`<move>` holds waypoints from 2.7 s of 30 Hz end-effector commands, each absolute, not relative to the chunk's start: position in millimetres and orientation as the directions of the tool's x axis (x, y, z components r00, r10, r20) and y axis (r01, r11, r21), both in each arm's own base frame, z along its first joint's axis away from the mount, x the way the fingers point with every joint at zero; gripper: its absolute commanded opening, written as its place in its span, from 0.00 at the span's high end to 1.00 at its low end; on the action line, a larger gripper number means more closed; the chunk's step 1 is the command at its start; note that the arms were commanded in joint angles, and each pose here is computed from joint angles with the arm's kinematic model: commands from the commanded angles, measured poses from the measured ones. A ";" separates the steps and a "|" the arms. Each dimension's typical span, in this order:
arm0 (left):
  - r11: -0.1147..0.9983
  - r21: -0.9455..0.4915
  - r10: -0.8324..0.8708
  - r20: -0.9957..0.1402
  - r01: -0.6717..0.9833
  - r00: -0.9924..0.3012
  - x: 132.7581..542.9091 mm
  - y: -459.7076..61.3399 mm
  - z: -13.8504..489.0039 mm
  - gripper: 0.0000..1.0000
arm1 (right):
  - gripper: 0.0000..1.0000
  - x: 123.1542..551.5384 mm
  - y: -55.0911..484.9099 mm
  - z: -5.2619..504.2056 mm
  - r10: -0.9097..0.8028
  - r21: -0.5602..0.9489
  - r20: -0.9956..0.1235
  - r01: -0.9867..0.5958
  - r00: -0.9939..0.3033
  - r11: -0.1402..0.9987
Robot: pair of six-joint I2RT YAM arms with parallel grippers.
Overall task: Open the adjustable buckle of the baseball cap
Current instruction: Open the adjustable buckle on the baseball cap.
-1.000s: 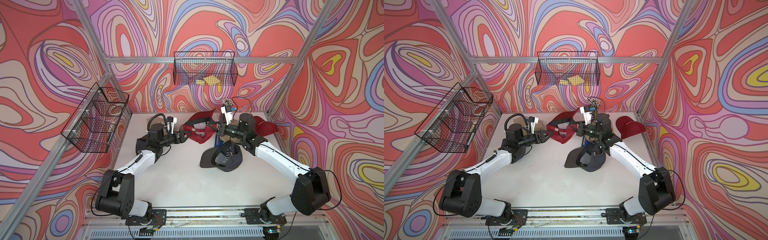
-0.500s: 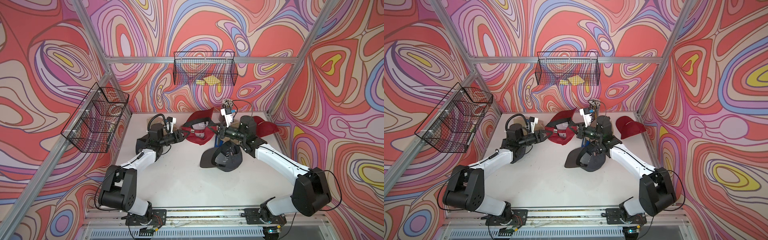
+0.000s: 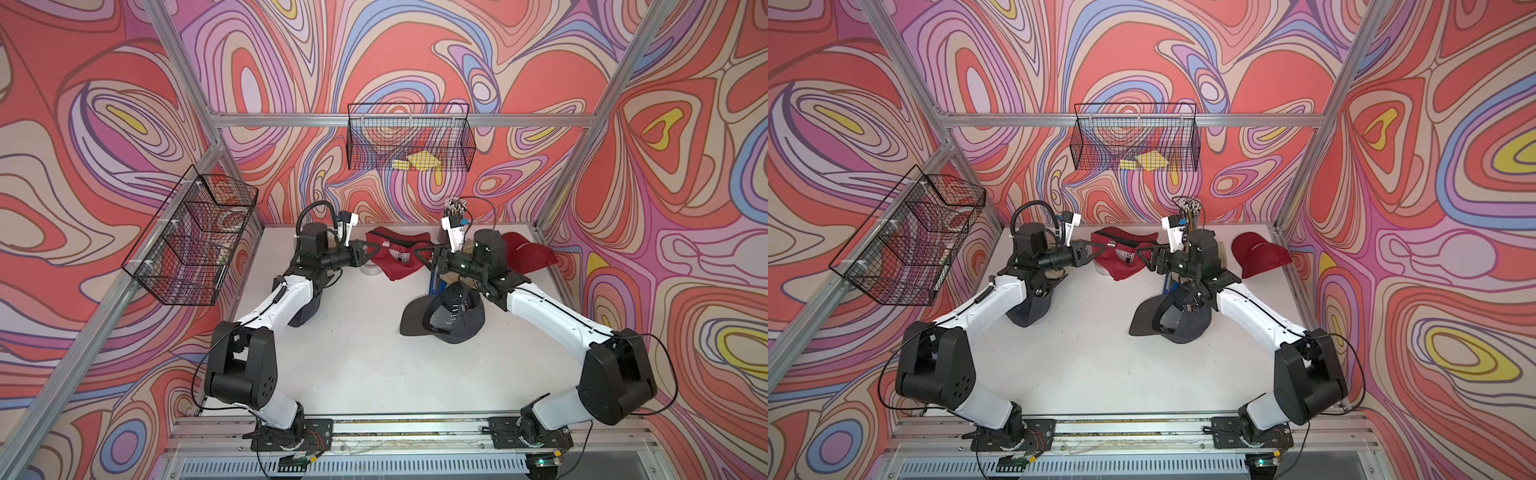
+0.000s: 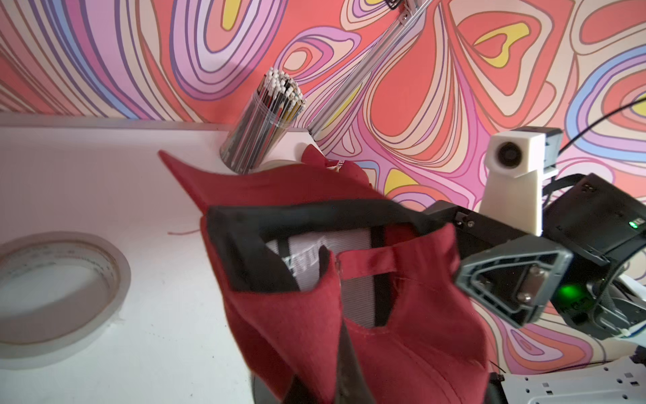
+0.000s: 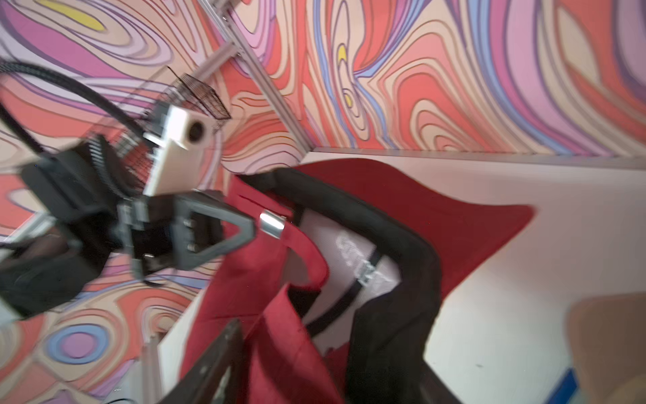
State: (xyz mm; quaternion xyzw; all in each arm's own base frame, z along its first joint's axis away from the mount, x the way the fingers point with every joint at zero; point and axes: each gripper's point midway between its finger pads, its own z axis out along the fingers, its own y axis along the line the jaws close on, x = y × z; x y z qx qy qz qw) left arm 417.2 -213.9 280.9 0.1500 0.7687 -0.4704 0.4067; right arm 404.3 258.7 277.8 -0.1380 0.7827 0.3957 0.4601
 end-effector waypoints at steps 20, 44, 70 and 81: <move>0.585 -0.187 0.407 -0.774 0.789 -0.485 388.5 -225.1 232.5 1.00 | 0.44 374.0 260.4 296.8 -0.060 0.395 -0.840 -0.684 -0.540 0.613; 0.242 -0.164 0.511 -0.816 0.956 -0.270 315.1 -280.4 245.8 1.00 | 0.61 328.8 291.6 283.3 -0.268 0.272 -0.904 -0.931 -0.334 0.242; 0.264 -0.241 0.419 -0.844 0.934 -0.336 316.3 -287.9 262.6 1.00 | 0.78 328.7 296.4 272.2 -0.273 0.323 -0.888 -0.924 -0.370 0.203; 0.260 -0.216 0.434 -0.845 0.941 -0.313 313.1 -283.7 260.4 0.62 | 1.00 328.1 294.1 285.4 -0.243 0.277 -0.913 -0.935 -0.328 0.219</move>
